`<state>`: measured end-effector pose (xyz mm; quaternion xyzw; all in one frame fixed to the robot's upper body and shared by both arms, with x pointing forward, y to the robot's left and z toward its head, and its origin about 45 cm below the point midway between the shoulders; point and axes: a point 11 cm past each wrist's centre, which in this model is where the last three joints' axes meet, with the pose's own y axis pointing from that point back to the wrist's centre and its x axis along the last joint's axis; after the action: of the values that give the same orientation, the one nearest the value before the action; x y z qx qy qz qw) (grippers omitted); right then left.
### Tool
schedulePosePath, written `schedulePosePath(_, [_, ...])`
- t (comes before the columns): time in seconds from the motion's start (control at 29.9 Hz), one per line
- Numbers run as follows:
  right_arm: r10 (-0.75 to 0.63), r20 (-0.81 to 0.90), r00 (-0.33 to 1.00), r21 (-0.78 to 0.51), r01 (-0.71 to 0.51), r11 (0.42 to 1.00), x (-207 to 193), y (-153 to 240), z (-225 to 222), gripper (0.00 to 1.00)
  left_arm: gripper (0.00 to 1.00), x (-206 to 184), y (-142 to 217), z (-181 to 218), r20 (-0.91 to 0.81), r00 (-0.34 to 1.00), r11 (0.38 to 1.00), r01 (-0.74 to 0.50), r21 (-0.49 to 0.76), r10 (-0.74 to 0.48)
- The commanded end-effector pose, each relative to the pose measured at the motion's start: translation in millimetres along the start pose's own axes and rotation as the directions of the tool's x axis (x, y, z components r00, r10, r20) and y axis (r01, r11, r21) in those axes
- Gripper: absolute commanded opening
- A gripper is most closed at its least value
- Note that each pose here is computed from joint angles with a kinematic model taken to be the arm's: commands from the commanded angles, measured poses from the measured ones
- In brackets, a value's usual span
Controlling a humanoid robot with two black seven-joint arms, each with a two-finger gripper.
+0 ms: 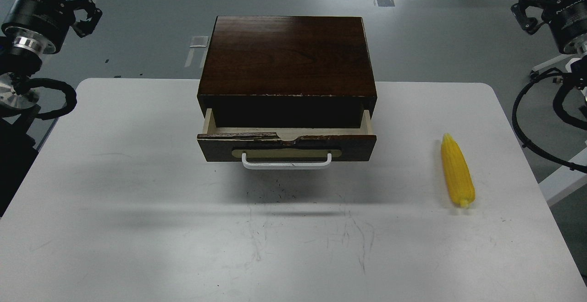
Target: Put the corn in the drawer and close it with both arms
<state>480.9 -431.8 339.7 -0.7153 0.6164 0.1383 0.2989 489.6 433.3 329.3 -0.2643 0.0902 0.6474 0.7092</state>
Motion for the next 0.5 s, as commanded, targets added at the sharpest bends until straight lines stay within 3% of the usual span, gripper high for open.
schedulePosePath(0.0, [-0.002, -0.003, 1.000, -0.008, 0.002, 1.000, -0.3, 0.5, 2.0, 1.00, 0.98, 0.5, 1.2, -2.9, -0.001, 1.000, 1.000, -0.001, 0.004, 0.001])
schedulePosePath(0.47, [-0.019, -0.035, 0.999, -0.021, 0.018, 1.000, -4.4, -2.2, -8.4, 1.00, 0.98, 5.7, 5.1, -8.1, -0.013, 1.000, 1.000, -0.018, 0.011, 0.018])
